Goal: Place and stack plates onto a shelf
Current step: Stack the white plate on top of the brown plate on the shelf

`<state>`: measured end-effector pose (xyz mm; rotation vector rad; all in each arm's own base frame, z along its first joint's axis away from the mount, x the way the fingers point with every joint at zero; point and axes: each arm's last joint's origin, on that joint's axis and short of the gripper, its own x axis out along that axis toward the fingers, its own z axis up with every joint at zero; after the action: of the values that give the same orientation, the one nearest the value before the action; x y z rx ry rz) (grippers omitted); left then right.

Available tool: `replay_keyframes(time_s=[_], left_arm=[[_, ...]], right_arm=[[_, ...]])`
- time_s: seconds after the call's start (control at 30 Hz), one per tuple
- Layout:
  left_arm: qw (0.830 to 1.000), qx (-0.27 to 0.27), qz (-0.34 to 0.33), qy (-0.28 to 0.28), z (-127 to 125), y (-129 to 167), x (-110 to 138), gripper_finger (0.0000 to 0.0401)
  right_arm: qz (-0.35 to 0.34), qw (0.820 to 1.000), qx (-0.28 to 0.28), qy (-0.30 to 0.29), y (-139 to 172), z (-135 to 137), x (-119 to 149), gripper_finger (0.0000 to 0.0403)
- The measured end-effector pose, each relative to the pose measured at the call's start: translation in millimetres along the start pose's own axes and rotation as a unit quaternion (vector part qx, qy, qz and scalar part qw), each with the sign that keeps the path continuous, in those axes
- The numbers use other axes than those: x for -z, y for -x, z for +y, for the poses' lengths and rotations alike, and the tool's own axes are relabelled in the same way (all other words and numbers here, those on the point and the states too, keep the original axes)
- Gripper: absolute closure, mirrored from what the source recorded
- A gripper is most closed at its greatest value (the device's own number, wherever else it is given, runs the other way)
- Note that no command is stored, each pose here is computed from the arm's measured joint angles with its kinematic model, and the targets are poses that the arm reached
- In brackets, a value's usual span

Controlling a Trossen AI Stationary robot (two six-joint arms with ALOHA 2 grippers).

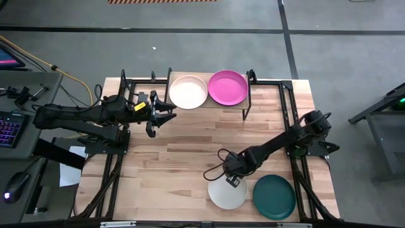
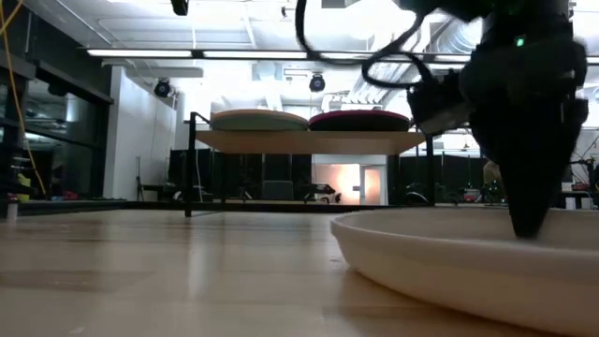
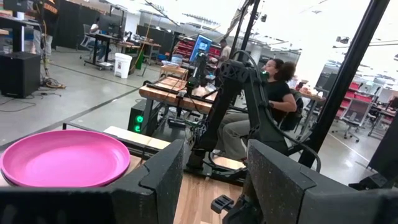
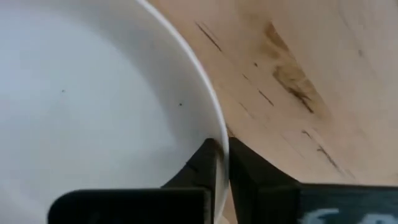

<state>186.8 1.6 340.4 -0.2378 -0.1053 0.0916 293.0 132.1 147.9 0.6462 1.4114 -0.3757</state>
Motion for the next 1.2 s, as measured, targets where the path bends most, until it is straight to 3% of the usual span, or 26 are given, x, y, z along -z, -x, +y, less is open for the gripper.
replay_keyframes(time_s=[0.3,0.53,0.67,0.9,1.1,1.2], left_arm=[[1.0,-0.001,0.0,0.0,0.1,0.0,0.0,0.0233],[1.0,-0.003,-0.001,0.0,0.2,0.0,-0.1,0.0233],[1.0,-0.003,-0.001,0.0,0.1,0.0,-0.1,0.0233],[1.0,-0.003,-0.001,0.0,0.2,0.0,-0.1,0.0233],[1.0,-0.011,-0.003,0.0,0.6,0.0,-0.2,0.0233],[1.0,-0.011,-0.009,0.001,0.5,0.0,-1.1,0.0233]], right_arm=[[-0.065,0.994,-0.041,0.079,62.4,-12.3,0.7,0.0402],[-0.135,0.975,-0.14,0.109,95.6,-30.0,14.5,0.0402],[-0.171,0.964,-0.192,0.073,92.3,-45.8,25.6,0.0403],[-0.26,0.927,-0.258,-0.075,82.1,-61.2,20.8,0.0403],[-0.329,0.907,-0.231,-0.125,123.1,-62.1,-22.8,0.0403],[-0.363,0.91,-0.165,-0.115,157.8,-70.7,-47.8,0.0403]])
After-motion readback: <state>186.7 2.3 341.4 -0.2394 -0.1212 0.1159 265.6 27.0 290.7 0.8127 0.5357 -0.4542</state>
